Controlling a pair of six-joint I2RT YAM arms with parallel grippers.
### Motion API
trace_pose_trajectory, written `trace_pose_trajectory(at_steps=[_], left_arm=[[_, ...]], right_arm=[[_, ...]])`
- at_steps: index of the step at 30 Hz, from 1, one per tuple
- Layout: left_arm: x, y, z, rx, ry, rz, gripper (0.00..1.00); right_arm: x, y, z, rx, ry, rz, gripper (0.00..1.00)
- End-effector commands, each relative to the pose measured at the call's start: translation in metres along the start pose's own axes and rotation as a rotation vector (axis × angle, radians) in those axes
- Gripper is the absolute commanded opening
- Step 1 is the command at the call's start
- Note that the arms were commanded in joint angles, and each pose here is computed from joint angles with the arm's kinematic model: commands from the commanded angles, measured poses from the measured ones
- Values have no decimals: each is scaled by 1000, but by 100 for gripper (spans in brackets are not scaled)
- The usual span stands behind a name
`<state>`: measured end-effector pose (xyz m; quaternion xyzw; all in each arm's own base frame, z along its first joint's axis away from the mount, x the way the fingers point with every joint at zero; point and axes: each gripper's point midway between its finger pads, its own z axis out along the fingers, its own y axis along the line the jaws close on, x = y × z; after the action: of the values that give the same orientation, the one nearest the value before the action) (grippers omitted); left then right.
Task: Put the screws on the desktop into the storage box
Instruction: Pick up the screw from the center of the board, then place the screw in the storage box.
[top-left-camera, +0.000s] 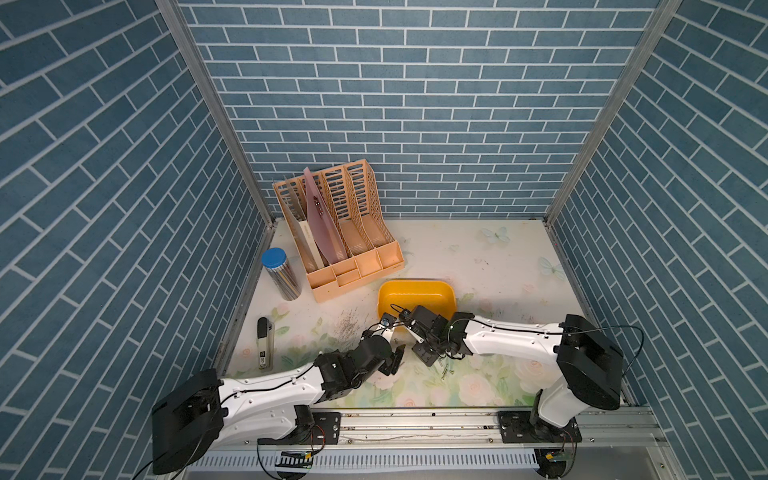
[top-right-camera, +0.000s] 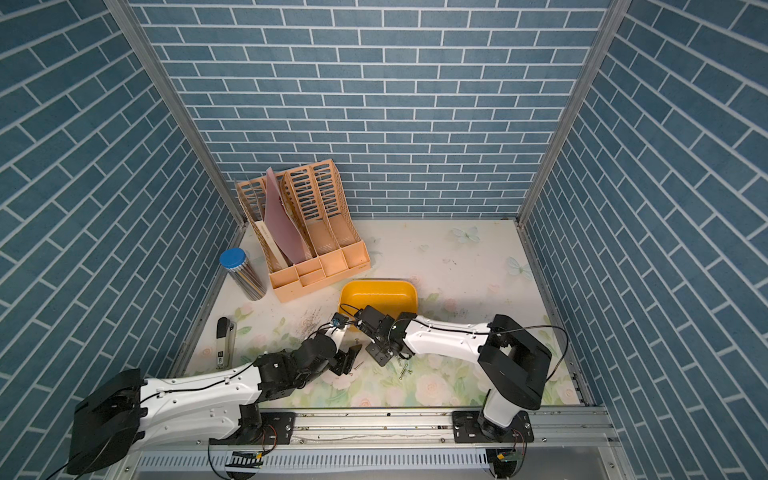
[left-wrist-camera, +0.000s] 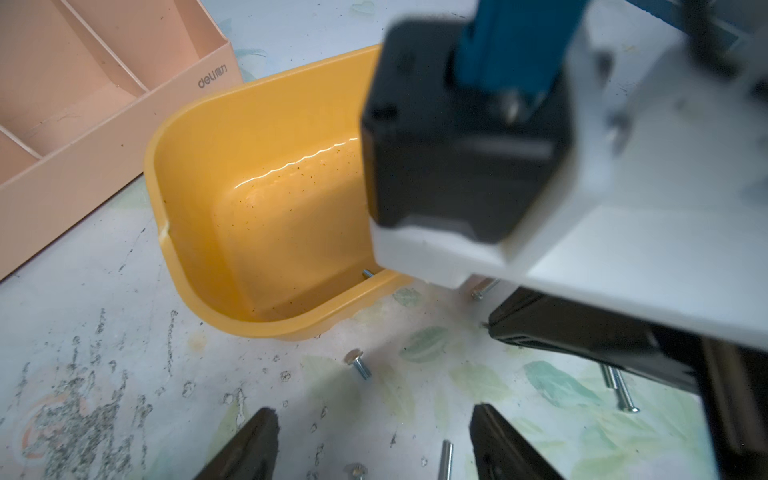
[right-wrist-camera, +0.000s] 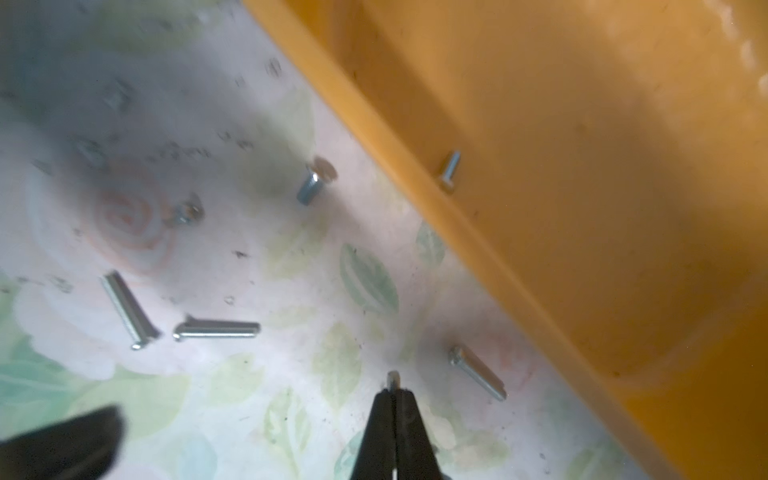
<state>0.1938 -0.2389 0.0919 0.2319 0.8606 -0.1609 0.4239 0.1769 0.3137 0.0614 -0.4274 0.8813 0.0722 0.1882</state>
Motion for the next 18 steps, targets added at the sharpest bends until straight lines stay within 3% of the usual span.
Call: trace_pose_trajectory(at_steps=[1, 6, 14, 16, 18], left_arm=[[-2, 0, -7, 2, 12, 14, 76], [2, -7, -9, 58, -1, 12, 76], [28, -31, 23, 105, 162, 112, 73], [37, -34, 31, 100, 208, 136, 72], [42, -40, 34, 102, 225, 157, 71]], right_arm=[[-31, -13, -33, 18, -104, -7, 0], [-64, -43, -47, 13, -179, 38, 0], [-91, -80, -10, 70, -143, 63, 0], [-88, -84, 0, 64, -131, 71, 9], [-88, -83, 6, 57, -127, 69, 10]])
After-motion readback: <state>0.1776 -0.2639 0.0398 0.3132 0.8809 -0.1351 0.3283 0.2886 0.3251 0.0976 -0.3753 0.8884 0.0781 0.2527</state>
